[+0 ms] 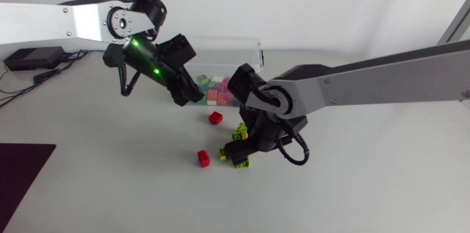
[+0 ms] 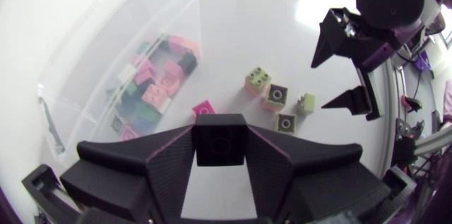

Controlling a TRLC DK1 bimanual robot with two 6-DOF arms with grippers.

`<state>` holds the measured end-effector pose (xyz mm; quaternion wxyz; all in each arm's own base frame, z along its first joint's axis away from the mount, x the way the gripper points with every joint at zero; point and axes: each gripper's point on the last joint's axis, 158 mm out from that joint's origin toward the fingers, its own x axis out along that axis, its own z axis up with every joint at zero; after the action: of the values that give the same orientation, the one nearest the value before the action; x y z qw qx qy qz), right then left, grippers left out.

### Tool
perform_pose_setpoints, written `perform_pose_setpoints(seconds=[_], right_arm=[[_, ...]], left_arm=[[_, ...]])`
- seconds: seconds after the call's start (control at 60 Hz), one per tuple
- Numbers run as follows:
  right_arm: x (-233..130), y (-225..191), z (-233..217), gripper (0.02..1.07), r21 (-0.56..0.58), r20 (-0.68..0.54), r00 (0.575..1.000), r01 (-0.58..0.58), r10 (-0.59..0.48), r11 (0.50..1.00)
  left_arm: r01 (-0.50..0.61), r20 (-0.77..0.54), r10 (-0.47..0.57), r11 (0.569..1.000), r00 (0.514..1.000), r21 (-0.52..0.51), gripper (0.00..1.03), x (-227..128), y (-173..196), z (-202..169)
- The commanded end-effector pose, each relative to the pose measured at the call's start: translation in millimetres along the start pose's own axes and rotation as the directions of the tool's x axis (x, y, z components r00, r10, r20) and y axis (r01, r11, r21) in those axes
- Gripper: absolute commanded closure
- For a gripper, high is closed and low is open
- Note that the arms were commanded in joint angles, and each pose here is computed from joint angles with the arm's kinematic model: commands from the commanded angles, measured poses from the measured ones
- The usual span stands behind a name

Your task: Place the duplo bricks in the container

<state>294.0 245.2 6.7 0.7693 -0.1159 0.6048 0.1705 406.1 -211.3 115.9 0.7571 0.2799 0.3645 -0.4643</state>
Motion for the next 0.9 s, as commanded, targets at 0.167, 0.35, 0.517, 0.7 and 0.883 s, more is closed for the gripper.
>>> perform_pose_setpoints(seconds=[0.167,0.35,0.517,0.7,0.883], right_arm=[[20.3,6.3,0.6,0.13,0.081,-0.095,0.995,0.032,-0.024,0.996],[29.3,4.8,-1.8,0.20,0.092,-0.117,0.992,0.061,-0.050,0.994],[34.4,11.1,-3.0,0.25,0.089,-0.122,0.991,0.067,-0.056,0.994],[42.6,14.7,0.5,0.40,0.087,-0.128,0.990,0.066,-0.054,0.994],[49.2,16.7,-1.5,0.51,0.081,-0.138,0.989,0.071,-0.059,0.994]], left_arm=[[-0.047,0.095,0.053,0.997,0.994,-0.062,0.61,-21.1,3.9,22.2],[-0.101,0.151,0.115,0.990,0.982,-0.097,0.61,-32.9,20.7,33.6],[-0.146,0.209,0.173,0.980,0.963,-0.137,0.61,-42.7,38.5,47.6],[-0.202,0.280,0.254,0.958,0.926,-0.202,0.60,-56.2,66.0,60.8],[-0.230,0.313,0.305,0.939,0.899,-0.256,0.60,-57.4,92.5,65.7]])
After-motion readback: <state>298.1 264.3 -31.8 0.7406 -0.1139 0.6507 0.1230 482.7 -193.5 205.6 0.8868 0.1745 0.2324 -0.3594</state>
